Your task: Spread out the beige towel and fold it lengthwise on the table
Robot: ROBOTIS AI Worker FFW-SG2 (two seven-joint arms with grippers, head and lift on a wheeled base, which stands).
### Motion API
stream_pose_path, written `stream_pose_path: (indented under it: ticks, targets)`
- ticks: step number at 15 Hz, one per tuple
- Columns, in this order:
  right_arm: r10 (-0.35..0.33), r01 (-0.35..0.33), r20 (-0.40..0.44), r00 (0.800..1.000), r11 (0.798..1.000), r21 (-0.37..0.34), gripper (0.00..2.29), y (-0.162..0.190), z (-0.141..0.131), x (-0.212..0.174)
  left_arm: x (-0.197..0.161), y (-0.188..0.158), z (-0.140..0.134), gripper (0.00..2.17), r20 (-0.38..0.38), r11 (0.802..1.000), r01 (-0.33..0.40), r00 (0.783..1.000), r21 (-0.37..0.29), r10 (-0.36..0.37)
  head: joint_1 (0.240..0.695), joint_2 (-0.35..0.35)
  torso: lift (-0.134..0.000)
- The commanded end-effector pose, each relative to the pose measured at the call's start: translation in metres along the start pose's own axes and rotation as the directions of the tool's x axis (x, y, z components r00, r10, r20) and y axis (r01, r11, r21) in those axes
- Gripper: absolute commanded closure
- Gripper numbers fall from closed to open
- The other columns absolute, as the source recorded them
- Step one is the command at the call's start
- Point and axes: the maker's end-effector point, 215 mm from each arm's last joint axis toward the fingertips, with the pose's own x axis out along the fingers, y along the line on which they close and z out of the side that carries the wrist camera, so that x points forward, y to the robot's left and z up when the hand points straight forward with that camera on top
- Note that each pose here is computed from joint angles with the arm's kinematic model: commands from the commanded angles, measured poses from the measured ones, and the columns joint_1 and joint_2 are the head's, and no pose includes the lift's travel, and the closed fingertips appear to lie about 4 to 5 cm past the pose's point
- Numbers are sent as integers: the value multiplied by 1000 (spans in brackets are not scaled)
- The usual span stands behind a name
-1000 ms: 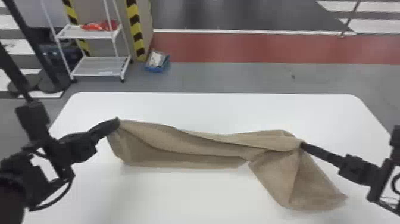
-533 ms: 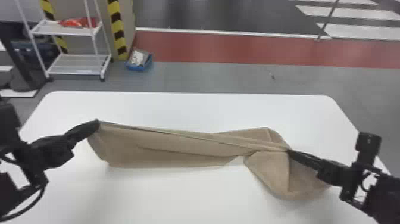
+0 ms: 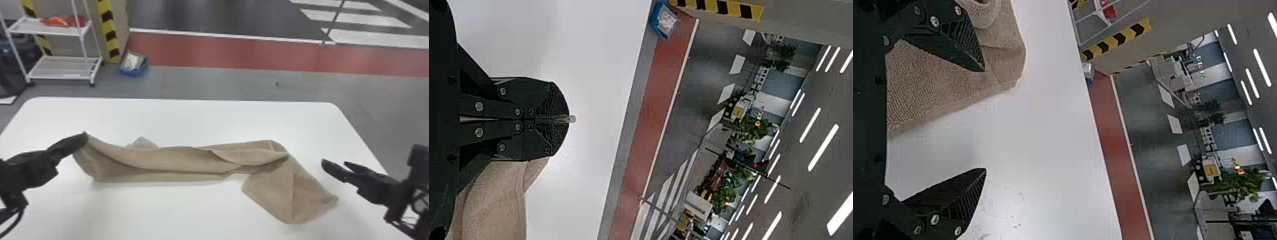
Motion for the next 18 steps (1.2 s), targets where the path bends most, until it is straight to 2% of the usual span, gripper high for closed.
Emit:
stream_pose_path:
  ticks: [1, 3, 5, 7, 9, 11, 12, 18]
  targets:
    - [19, -18, 31, 999, 1000, -10, 53, 11, 9, -20, -1, 2, 0, 1359, -2, 1000, -2, 1000, 4, 2, 695, -165, -124]
    - [72, -71, 30, 997, 997, -33, 130, 43, 3, -33, -1, 3, 0, 1359, -2, 1000, -4, 1000, 3, 4, 695, -165, -124]
    - [169, -168, 39, 985, 985, -38, 397, 92, -3, -41, -1, 2, -1, 1359, -3, 1000, -3, 1000, 2, 3, 695, -148, -124]
    - [242, -240, 13, 970, 967, -83, 478, 135, -16, -43, -1, 1, 0, 1359, -2, 1000, -1, 1000, 2, 1, 695, -93, -124]
    - [233, -236, -38, 972, 952, -195, 478, 155, -36, -35, 0, 2, 0, 1359, -2, 1000, -3, 1000, 2, 3, 695, -53, -124]
    - [221, -223, -42, 974, 924, -311, 498, 168, -43, -29, -1, 7, -1, 1359, -1, 1000, -5, 1000, -2, 5, 695, -5, -124]
    - [218, -219, -42, 975, 914, -343, 572, 171, -47, -26, -1, 9, 0, 1359, 6, 1000, -4, 1000, -2, 4, 695, 5, -124]
    - [232, -256, -108, 967, 866, -430, 586, 208, -86, 3, 1, 8, -2, 1359, 11, 1000, 2, 1000, -4, -2, 695, 68, -124]
